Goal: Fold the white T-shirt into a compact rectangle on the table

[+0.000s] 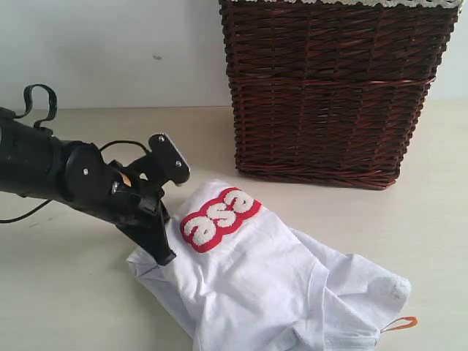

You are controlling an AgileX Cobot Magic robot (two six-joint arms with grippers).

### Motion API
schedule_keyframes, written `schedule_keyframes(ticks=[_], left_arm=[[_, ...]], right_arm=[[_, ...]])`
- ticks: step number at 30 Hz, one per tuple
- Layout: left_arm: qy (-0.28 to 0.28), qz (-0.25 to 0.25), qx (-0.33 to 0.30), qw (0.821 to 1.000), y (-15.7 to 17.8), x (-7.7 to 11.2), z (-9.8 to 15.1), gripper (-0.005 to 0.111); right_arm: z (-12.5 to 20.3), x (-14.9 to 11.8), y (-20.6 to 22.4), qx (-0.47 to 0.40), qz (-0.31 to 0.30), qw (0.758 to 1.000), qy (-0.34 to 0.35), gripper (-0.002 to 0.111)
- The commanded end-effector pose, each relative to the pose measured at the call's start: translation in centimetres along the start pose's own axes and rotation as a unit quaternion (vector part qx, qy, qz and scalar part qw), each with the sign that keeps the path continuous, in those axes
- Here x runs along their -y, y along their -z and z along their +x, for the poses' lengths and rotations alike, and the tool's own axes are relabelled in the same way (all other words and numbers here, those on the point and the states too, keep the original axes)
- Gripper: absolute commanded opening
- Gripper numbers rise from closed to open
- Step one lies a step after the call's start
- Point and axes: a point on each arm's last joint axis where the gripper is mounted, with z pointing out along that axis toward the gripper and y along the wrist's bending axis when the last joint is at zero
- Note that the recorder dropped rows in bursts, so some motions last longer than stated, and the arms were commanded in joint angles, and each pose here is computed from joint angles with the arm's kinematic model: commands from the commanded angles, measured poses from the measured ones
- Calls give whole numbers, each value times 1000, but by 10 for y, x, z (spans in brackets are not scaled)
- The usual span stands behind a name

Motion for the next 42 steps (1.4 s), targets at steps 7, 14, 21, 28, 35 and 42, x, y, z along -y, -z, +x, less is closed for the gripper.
schedule_keyframes(ticks=[7,14,21,28,35,42], left_arm=[[3,53,-73,996,3,14,37,0],[16,-56,72,996,69,-26,-10,0],[-48,78,49,995,17,15,-27,0],[-99,181,0,978,4,34,-11,0],[-110,253,-83,958,24,43,4,0],[-83,224,-133,962,37,42,19,0]], right_arm=[[1,0,0,3,-1,1000,0,21],[1,0,0,3,-1,1000,0,21],[1,0,0,3,-1,1000,0,21],[1,0,0,3,-1,1000,0,21],[1,0,0,3,-1,1000,0,21],[1,0,0,3,-1,1000,1,21]])
